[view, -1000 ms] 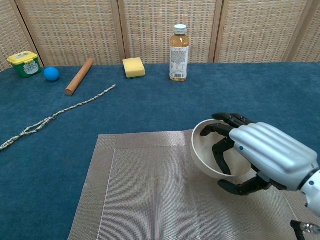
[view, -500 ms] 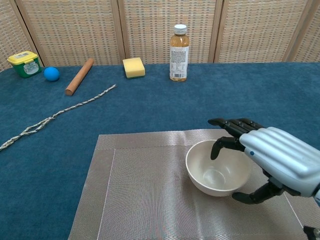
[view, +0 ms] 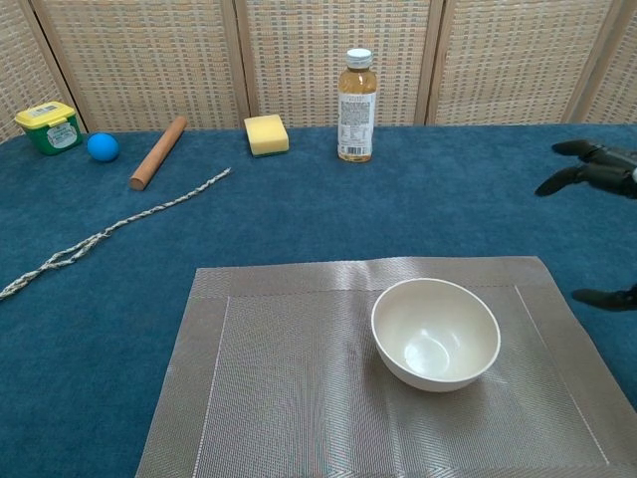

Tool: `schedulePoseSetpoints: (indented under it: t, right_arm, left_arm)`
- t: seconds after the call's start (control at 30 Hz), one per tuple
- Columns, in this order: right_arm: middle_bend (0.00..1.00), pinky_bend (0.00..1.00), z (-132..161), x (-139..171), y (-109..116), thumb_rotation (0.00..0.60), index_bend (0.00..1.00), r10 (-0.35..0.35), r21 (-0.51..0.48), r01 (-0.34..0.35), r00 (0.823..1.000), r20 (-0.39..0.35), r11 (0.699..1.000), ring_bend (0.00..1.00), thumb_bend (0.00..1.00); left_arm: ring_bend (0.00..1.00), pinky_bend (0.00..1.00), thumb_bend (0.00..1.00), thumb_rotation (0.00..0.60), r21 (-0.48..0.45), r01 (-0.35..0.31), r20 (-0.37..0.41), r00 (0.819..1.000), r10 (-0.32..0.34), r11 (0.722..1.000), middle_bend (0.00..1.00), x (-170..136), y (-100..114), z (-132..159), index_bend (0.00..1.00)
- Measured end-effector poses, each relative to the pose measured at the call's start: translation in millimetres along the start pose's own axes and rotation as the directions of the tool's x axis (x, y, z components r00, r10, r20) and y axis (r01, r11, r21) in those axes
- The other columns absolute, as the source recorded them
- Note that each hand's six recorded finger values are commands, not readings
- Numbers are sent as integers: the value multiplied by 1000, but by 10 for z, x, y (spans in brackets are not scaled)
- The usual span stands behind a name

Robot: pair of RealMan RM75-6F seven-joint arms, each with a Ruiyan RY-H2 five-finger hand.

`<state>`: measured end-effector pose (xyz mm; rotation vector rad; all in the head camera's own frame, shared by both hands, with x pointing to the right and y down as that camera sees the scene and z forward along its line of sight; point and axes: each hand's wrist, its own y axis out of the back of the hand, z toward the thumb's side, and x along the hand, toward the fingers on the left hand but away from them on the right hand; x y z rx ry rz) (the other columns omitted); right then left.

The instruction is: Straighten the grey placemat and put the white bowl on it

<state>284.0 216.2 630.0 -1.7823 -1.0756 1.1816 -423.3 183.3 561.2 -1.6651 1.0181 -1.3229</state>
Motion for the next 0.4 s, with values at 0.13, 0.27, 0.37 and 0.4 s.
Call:
schedulePoseSetpoints:
  t: [0.13,0.27,0.37,0.4]
  right_arm:
    - [0,0,-339,101,236,600,90,-56,-4,56,997,62,998,0,274]
    - [0,0,-609,209,403,600,75,-88,9,88,989,120,996,0,265]
    - [0,0,-744,279,481,600,75,-100,-13,104,983,154,995,0,264]
    - [0,0,-796,313,512,600,75,-106,-21,111,981,166,994,0,263]
  left_arm:
    - [0,0,143,600,6,5,-22,1000,-5,1000,0,-77,-26,-84,60]
    - [0,0,139,600,15,7,-52,999,-6,1000,0,-163,-52,-193,20]
    - [0,0,136,600,26,13,-80,997,-11,1000,0,-243,-85,-285,12]
    - [0,0,136,600,28,14,-87,996,-12,1000,0,-265,-94,-307,10]
